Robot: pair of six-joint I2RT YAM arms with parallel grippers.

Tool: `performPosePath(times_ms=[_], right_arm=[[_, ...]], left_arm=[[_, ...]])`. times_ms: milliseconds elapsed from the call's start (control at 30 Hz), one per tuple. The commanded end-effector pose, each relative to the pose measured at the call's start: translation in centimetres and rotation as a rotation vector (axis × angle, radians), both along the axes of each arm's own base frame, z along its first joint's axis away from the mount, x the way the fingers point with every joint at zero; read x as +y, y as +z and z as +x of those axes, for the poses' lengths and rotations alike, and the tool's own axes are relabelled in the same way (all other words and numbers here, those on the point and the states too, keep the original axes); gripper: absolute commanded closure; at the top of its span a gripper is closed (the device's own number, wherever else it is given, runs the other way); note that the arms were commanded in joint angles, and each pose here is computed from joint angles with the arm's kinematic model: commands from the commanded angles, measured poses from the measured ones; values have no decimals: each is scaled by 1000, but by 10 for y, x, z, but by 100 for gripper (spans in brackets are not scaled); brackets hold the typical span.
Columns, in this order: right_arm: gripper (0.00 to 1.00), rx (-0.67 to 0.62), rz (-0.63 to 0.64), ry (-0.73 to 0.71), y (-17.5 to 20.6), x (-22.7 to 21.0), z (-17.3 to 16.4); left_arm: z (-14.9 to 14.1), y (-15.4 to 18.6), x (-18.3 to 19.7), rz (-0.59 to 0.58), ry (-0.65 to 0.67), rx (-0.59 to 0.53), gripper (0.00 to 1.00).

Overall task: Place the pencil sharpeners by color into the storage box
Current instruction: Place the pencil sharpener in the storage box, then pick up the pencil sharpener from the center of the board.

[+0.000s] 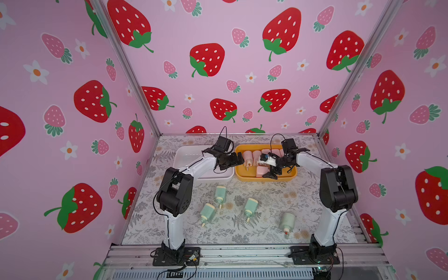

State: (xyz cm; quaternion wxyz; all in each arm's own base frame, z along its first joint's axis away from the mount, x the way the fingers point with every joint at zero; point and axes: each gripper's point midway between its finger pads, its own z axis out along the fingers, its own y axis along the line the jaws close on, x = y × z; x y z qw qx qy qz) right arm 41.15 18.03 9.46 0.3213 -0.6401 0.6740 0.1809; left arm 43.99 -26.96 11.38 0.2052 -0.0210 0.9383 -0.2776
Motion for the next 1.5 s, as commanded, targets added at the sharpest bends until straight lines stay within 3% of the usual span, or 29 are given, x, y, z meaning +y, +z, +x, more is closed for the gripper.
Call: performPosePath(times_ms=[0, 233, 433, 500, 667, 767, 900, 1033, 1200, 1333, 1467], right_arm=[[0, 20, -10, 1, 9, -4, -10], [0, 10, 7, 9, 26, -3, -18], [0, -22, 96, -27, 70, 4, -28], [0, -88, 137, -68, 88, 8, -27], [0, -309, 433, -162, 144, 19, -32], [0, -319, 577, -343, 167, 12, -23], [0, -177, 588, -606, 174, -5, 1], [0, -113, 626, -1060, 169, -61, 34], [0, -28, 779, -1254, 164, -96, 31], [0, -28, 711, -1373, 155, -115, 29], [0, -57, 709, -1439, 153, -127, 25]], left_arm=[[-2, 14, 5, 5, 0, -33, 0], [-8, 22, 12, 22, 2, -46, 0], [-27, 36, 29, 70, 14, -58, 0], [-37, 39, 40, 101, 24, -55, 0], [-67, 43, 64, 185, 49, -42, 0], [-84, 43, 77, 239, 62, -23, 0], [-106, 44, 86, 278, 55, 2, 0], [-124, 41, 90, 315, 39, 16, 0], [-143, 27, 89, 358, 9, -1, 0], [-153, 14, 91, 425, -14, -11, 0], [-160, 1, 82, 403, -71, -14, 0]])
